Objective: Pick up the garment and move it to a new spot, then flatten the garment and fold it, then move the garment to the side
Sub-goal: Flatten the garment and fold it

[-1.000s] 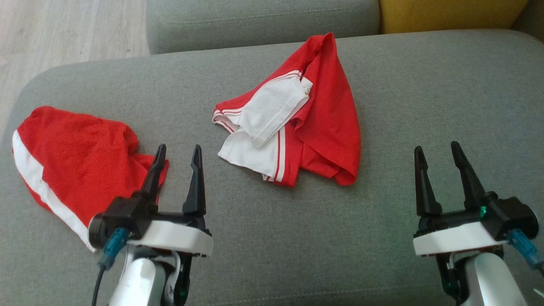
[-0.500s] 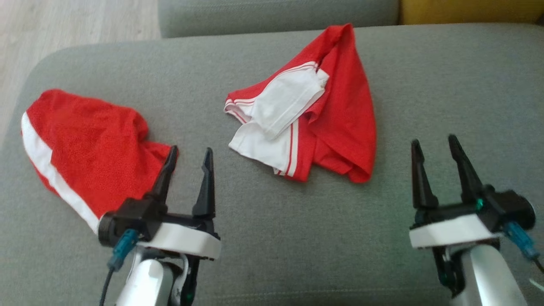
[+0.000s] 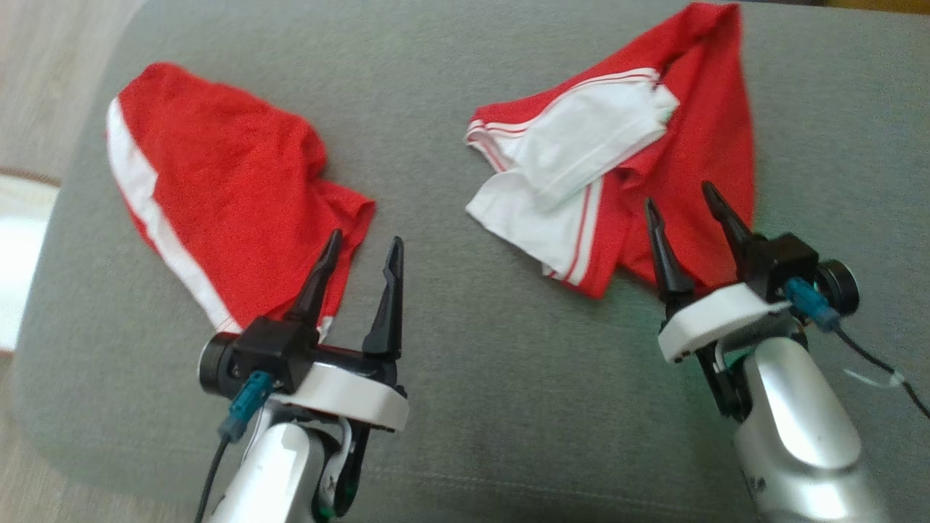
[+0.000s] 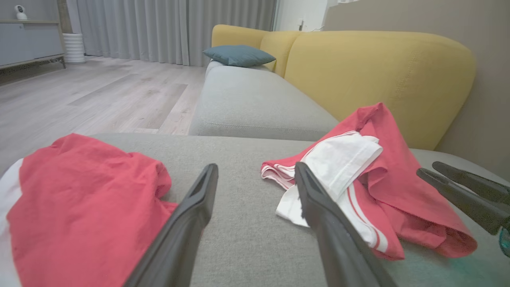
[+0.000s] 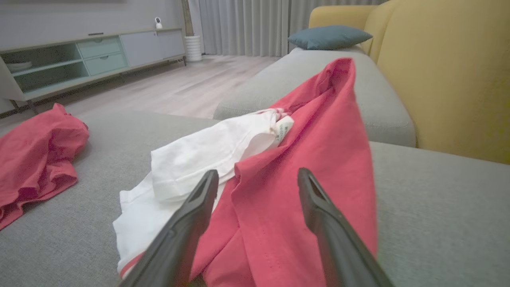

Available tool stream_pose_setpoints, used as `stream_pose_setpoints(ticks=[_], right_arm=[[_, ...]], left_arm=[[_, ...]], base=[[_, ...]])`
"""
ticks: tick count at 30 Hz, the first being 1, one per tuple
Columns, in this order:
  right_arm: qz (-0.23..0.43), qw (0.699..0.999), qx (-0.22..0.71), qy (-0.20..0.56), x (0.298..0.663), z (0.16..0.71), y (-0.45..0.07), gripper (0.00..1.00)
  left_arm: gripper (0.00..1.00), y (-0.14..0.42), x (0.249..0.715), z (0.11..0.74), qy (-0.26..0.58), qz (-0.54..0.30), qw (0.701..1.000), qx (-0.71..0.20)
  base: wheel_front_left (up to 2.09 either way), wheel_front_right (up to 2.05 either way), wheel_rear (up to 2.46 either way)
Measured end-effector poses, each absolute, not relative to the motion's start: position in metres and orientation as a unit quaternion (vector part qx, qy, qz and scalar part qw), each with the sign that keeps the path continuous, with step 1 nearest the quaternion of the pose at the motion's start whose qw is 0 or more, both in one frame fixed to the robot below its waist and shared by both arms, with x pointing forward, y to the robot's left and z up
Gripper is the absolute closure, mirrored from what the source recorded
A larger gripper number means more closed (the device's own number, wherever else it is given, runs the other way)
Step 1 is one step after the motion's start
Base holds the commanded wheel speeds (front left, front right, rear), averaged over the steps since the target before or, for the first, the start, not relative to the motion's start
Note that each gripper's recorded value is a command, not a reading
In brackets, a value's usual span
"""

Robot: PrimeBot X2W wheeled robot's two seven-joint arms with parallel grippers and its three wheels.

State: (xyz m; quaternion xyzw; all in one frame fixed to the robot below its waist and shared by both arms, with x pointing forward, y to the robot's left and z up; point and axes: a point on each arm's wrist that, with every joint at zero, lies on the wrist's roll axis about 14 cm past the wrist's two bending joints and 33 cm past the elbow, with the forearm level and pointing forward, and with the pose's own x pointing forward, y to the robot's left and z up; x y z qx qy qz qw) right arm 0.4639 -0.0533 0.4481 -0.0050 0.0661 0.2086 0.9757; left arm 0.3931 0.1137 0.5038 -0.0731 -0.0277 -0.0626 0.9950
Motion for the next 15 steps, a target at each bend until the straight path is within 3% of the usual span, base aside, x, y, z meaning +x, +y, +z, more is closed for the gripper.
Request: stream_pose_setpoints(ticks=[12, 13, 14, 15], right_arm=[[0.226, 0.967, -0.011, 0.118, 0.496, 0.404, -0.028, 0.00], [0.227, 0.967, -0.010, 0.118, 0.497, 0.403, -0.026, 0.11], [0.226, 0.967, -0.010, 0.117, 0.498, 0.404, -0.026, 1.00], [0.225, 0.967, -0.009, 0.117, 0.499, 0.405, -0.026, 1.00]], left_arm=[[0.00, 0.150, 0.388, 0.494, -0.012, -0.005, 0.998, -0.058], [0.00, 0.151, 0.387, 0.494, -0.012, -0.004, 0.998, -0.058], [0.00, 0.151, 0.387, 0.494, -0.012, -0.003, 0.998, -0.058], [0.00, 0.151, 0.387, 0.494, -0.013, -0.003, 0.998, -0.058]], base=[[0.00, 0.00, 0.00], [0.00, 0.00, 0.00], [0.00, 0.00, 0.00], [0.00, 0.00, 0.00]])
